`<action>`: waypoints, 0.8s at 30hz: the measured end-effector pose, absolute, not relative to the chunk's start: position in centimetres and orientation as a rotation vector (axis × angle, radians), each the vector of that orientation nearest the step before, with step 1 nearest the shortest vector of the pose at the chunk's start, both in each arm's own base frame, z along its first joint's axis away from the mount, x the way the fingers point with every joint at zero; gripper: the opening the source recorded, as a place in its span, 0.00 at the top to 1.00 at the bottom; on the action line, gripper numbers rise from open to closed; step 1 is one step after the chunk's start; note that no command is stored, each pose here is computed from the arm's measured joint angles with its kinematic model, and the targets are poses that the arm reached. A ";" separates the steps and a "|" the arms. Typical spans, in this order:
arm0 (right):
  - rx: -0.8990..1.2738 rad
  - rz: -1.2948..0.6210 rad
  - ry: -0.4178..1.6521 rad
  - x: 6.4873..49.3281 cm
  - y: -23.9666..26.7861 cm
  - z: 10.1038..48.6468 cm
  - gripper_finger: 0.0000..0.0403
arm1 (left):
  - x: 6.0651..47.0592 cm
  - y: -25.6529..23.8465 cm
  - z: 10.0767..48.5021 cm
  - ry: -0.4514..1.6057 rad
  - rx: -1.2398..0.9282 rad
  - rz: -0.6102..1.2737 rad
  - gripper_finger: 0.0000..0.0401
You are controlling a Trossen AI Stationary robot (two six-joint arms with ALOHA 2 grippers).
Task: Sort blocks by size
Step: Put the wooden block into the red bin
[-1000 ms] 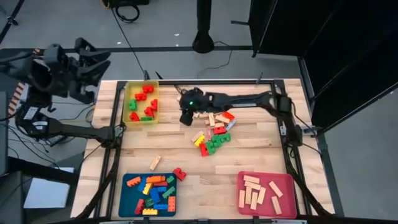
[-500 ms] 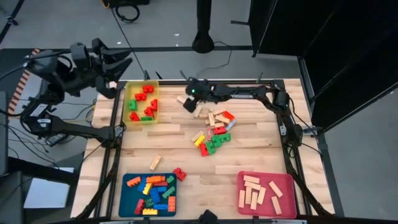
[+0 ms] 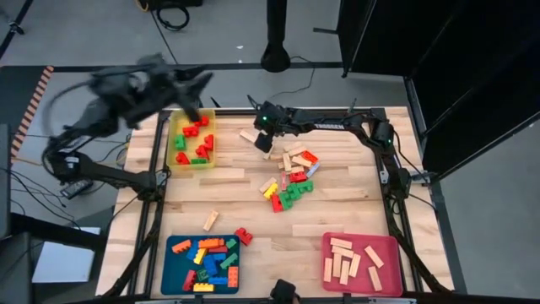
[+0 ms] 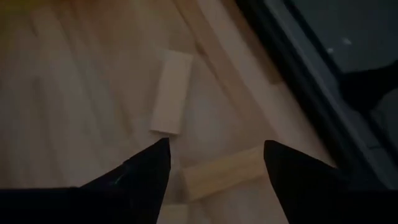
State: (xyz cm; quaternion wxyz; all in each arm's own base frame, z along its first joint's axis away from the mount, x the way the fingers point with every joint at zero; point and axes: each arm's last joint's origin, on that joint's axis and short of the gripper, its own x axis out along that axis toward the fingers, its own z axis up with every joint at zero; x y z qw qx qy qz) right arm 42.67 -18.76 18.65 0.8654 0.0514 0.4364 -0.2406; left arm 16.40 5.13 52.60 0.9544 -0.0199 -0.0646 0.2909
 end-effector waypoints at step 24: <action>0.079 -0.466 0.984 44.6 -16.4 17.2 0.43 | 20.0 9.8 50.5 -0.033 -0.097 0.649 0.64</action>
